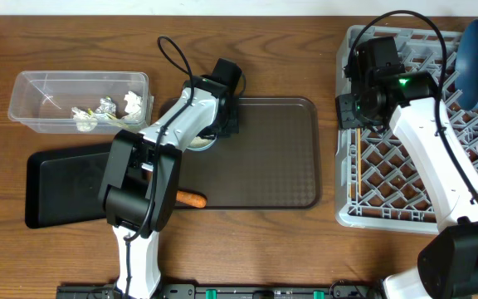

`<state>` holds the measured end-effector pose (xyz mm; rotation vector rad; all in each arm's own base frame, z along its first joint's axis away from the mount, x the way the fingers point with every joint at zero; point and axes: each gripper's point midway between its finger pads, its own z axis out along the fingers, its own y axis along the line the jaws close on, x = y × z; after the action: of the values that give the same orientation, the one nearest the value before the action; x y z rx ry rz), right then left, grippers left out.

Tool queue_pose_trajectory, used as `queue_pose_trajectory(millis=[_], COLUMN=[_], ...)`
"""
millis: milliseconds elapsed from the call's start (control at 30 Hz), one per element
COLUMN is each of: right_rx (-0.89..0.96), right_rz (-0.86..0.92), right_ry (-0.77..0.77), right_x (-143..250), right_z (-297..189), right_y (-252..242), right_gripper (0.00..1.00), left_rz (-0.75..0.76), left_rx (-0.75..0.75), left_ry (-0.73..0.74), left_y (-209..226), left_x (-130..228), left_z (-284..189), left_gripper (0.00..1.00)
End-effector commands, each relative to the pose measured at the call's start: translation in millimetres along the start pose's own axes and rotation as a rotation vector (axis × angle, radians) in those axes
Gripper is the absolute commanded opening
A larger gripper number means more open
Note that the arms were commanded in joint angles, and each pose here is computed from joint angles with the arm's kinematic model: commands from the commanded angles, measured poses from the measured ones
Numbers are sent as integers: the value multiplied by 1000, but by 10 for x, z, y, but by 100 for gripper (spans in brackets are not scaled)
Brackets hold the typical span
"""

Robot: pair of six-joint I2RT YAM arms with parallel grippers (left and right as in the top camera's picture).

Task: Sort waste into correct bins and load items into the dishwasher rack
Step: 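Grasp the rim of the light-blue rice bowl with the left gripper, then carry the rice bowl left and tip the rice onto the black tray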

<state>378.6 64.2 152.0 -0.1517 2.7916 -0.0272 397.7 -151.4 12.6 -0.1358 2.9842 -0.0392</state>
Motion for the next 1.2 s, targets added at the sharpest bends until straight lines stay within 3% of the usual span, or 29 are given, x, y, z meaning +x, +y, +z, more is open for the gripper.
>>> queue_pose_trajectory(millis=[0,500,900,1167], right_rx=[6,29,73,90], right_rz=[-7,17,131,175], right_ry=[-8,-13,-32,-29], right_x=[-4,23,31,54], right_z=[-48,-132,-219,-220], right_y=[-32,-158,-620,-795], right_gripper=[57,54,55,55], left_rz=[-7,-5,-12,-169], left_rx=[-23,-39,-21,-18], left_ry=[24,56,19,-16], left_y=[60,117,262,642], left_x=[56,157,337,403], left_z=[57,-80,-955,-1428], left_gripper=[8,6,6,6])
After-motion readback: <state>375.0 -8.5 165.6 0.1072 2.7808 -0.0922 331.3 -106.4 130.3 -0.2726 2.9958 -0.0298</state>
